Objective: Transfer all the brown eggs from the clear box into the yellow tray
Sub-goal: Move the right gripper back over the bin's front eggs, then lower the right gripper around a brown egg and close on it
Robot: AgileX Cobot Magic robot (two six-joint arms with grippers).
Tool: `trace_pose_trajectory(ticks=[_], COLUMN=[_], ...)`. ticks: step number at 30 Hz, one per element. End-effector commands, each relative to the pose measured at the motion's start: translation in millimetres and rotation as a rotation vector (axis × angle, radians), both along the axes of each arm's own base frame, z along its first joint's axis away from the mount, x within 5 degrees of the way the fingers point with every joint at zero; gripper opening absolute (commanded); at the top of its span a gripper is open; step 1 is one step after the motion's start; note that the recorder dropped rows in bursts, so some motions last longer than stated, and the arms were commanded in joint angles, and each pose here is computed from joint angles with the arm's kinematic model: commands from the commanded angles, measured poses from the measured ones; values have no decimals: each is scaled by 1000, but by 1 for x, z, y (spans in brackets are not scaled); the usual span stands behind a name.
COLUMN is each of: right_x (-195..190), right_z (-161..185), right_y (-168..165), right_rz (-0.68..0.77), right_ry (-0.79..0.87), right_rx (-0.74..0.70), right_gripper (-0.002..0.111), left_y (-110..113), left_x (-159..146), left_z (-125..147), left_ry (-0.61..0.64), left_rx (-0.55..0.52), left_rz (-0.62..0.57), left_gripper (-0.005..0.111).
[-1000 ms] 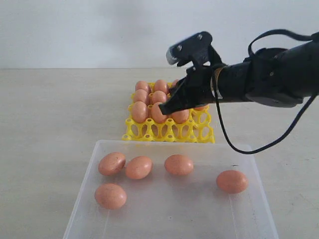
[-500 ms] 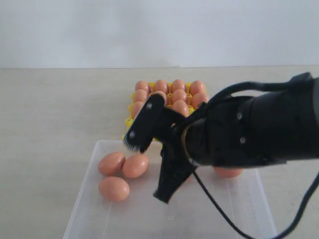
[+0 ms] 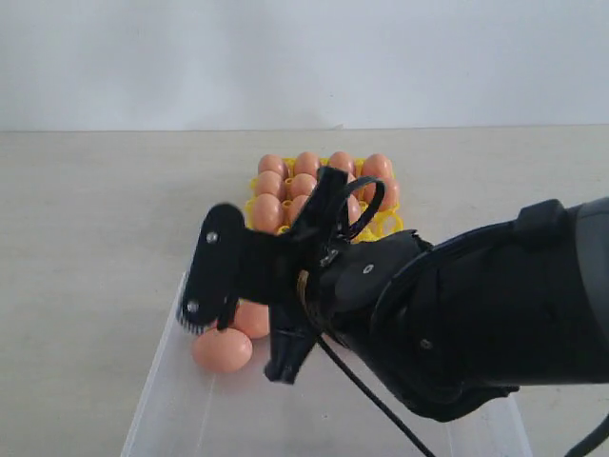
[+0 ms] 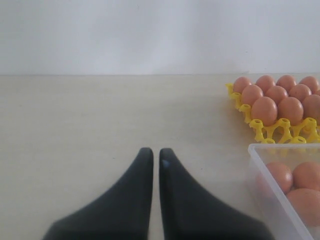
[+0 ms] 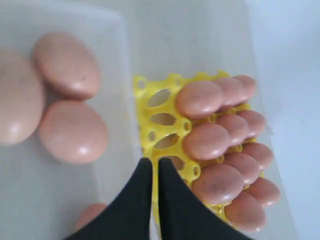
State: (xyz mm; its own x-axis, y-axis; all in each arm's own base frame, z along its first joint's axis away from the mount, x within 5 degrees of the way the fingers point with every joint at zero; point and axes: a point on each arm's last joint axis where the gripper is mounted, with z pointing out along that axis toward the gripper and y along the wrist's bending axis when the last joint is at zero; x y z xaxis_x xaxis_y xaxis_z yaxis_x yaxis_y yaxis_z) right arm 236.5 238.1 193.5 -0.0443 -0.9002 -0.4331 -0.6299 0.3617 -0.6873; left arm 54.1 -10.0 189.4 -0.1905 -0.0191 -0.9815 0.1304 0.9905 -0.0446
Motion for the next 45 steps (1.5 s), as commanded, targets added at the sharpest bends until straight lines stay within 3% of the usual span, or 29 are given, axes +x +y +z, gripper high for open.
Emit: trace_pose_trajectory(ticks=[1, 4, 5, 11, 14, 16, 18, 21, 23, 26, 29, 32, 36, 39, 40, 41, 43, 45], right_x=[15, 20, 20, 24, 25, 28, 31, 32, 29, 26, 11, -11, -36, -43, -44, -44, -44, -39], right_z=[25, 36, 37, 52, 66, 71, 72, 66, 61, 49, 29, 14, 22, 42, 51, 70, 85, 74], right_y=[-6, -20, -22, -28, -35, -37, -40, -40, -47, -60, -78, -82, -74, -57, -49, -33, -13, -1], right_rz=[-386, -674, -710, -764, -815, -790, -719, -516, -454, -410, -402, -334, -267, -63, 2, 134, 281, 399], right_ry=[-111, -205, -222, -354, -497, -537, -557, -504, -419, -220, 186, 559, 789, 751, 709, 606, 531, 520], right_rx=[439, 784, 838, 857, 843, 700, 422, -111, -464, -717, -771, -697, -504, -232, -105, 111, 351, 345], right_gripper=[0, 0, 0, 0, 0, 0, 0, 0, 0, 0, 0, 0, 0, 0, 0, 0, 0, 0], left_y=[0, 0, 0, 0, 0, 0, 0, 0, 0, 0, 0, 0, 0, 0, 0, 0, 0, 0], left_x=[0, 0, 0, 0, 0, 0, 0, 0, 0, 0, 0, 0, 0, 0, 0, 0, 0, 0], left_z=[-1, -1, -1, -1, -1, -1, -1, -1, -1, -1, -1, -1, -1, -1, -1, -1, -1, -1], left_ry=[0, 0, 0, 0, 0, 0, 0, 0, 0, 0, 0, 0, 0, 0, 0, 0, 0, 0], left_rx=[1, 1, 1, 1, 1, 1, 1, 1, 1, 1, 1, 1, 1, 1, 1, 1, 1, 1], left_rz=[-9, -9, -9, -9, -9, -9, -9, -9, -9, -9, -9, -9, -9, -9, -9, -9, -9, -9], left_gripper=[4, 4, 4, 4, 4, 4, 4, 4, 4, 4, 4, 4, 4, 4, 4, 4, 4, 4])
